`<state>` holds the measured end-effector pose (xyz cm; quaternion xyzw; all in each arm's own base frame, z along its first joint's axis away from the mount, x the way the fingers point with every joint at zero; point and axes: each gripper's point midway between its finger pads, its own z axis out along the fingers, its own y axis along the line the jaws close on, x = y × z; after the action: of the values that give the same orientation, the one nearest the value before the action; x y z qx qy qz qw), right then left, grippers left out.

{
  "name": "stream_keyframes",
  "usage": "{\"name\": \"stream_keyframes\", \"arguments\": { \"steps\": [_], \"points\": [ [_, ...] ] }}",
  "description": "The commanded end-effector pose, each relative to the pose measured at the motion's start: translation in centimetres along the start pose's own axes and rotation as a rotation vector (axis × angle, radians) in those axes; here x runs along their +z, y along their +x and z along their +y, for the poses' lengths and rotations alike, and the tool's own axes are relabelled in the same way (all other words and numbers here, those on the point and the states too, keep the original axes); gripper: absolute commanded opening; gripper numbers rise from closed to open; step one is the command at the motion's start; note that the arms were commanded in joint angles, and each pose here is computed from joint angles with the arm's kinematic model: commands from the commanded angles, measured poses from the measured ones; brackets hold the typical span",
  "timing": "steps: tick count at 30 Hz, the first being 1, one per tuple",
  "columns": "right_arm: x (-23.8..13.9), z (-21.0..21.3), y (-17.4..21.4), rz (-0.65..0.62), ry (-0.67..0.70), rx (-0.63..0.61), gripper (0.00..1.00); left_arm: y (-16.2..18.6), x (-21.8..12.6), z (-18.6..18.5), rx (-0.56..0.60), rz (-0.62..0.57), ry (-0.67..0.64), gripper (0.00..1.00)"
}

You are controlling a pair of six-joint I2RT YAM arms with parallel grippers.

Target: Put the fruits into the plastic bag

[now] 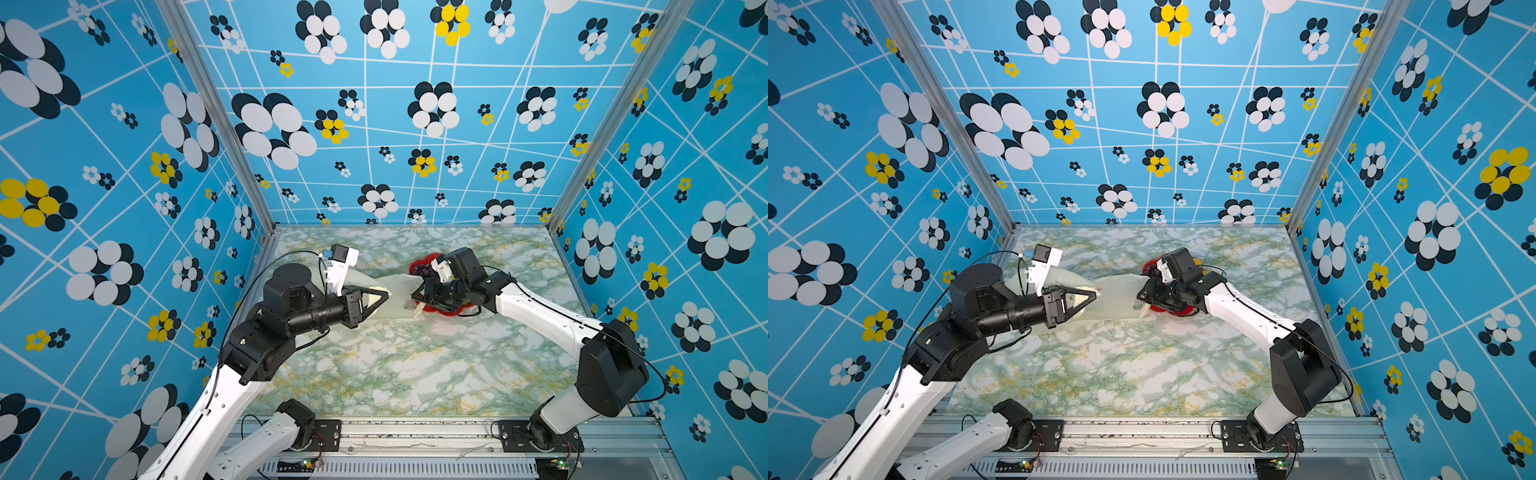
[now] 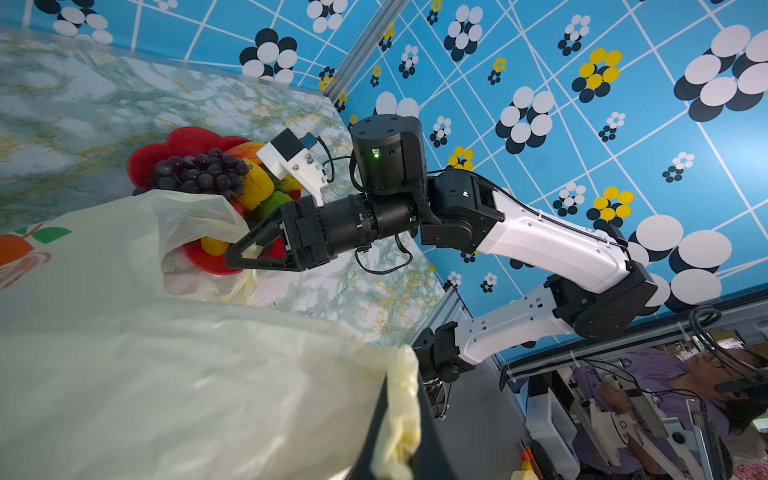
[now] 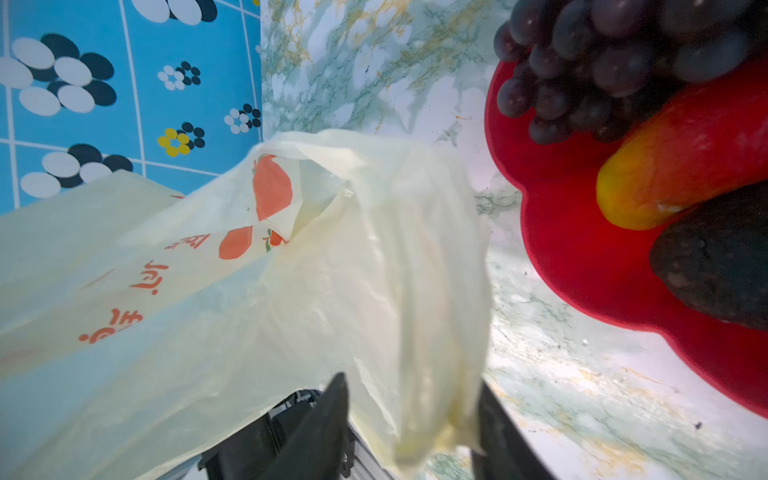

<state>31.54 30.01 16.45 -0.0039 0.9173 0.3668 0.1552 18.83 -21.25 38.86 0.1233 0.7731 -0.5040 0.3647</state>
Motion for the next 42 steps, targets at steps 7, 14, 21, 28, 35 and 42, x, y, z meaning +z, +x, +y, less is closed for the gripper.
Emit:
{"name": "stream_keyframes", "arguments": {
  "steps": [7, 14, 21, 28, 35, 42],
  "points": [
    [-8.7, 5.9, -3.9, -0.240, -0.029, -0.176, 0.00, -3.1, -4.3, 4.5, -0.041, -0.180, -0.275, 0.05],
    [-14.6, 10.8, -4.8, -0.350, -0.149, -0.229, 0.00, -3.4, -6.8, 6.7, -0.099, -0.232, -0.391, 0.47],
    [-13.2, 12.1, -3.6, -0.312, -0.187, -0.238, 0.00, -1.7, -6.1, 8.9, -0.192, -0.189, -0.419, 0.68],
    [-12.3, 12.7, -3.2, -0.290, -0.198, -0.244, 0.00, 2.9, -7.2, 11.2, -0.290, -0.097, -0.531, 0.71],
    [-12.1, 14.1, -3.5, -0.288, -0.215, -0.263, 0.00, 7.8, -8.6, 9.4, -0.466, -0.073, -0.458, 0.72],
    [-12.9, 14.6, -6.2, -0.366, -0.122, -0.232, 0.00, 13.5, -9.8, 9.2, -0.676, -0.045, -0.433, 0.71]
  ]
}}
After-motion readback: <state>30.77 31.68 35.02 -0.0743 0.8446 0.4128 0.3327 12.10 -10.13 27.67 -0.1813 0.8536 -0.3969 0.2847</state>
